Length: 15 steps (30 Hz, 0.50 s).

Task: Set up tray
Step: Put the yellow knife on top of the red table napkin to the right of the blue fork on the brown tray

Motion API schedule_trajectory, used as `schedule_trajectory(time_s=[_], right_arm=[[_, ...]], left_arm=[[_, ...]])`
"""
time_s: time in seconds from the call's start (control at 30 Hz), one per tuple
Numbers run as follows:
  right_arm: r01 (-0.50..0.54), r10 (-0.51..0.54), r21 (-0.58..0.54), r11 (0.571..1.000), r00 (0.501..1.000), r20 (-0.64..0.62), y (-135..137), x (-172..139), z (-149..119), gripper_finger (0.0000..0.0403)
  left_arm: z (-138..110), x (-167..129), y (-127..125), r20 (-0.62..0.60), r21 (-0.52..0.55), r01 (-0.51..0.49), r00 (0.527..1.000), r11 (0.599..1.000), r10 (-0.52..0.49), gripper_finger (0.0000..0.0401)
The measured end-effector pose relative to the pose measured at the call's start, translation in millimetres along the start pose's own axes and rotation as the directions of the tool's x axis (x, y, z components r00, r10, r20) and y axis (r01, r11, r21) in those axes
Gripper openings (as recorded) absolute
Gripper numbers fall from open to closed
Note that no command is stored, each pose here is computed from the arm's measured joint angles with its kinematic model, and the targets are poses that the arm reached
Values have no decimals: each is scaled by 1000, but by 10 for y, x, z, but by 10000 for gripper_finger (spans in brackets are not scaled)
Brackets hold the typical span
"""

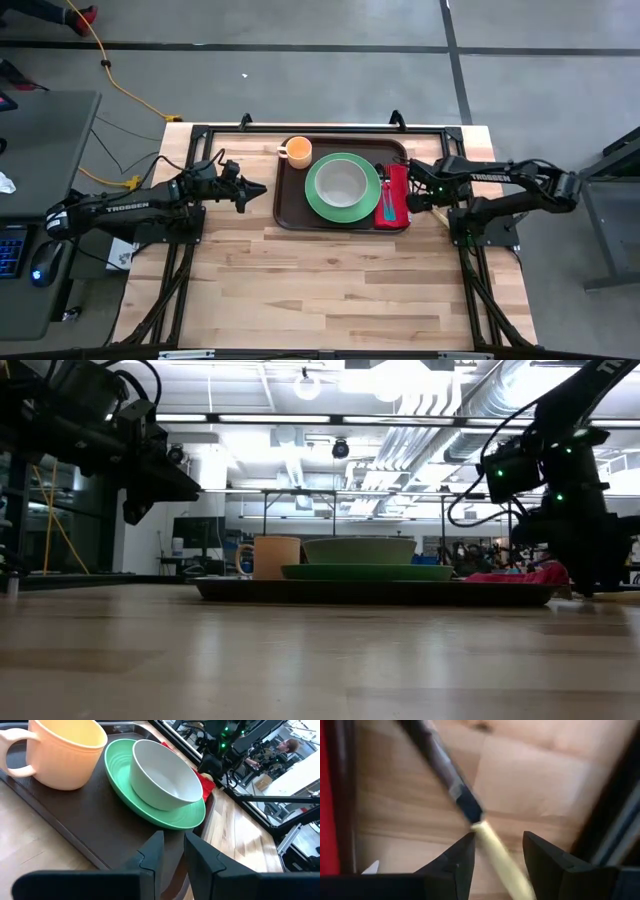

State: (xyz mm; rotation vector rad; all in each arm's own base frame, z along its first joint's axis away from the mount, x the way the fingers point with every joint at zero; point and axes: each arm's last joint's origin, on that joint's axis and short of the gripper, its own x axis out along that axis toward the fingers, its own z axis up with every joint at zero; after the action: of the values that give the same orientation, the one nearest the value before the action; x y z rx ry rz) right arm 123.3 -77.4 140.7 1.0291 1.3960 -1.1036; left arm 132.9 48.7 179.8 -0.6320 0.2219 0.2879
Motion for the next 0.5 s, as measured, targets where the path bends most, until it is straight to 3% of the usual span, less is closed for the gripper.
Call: schedule_trajectory(time_s=[0.5], right_arm=[[-30,32,62,998,999,-27,-33,142,-54,145]], left_arm=[[4,0,0,6,-25,-5,1000,1000,5,106]])
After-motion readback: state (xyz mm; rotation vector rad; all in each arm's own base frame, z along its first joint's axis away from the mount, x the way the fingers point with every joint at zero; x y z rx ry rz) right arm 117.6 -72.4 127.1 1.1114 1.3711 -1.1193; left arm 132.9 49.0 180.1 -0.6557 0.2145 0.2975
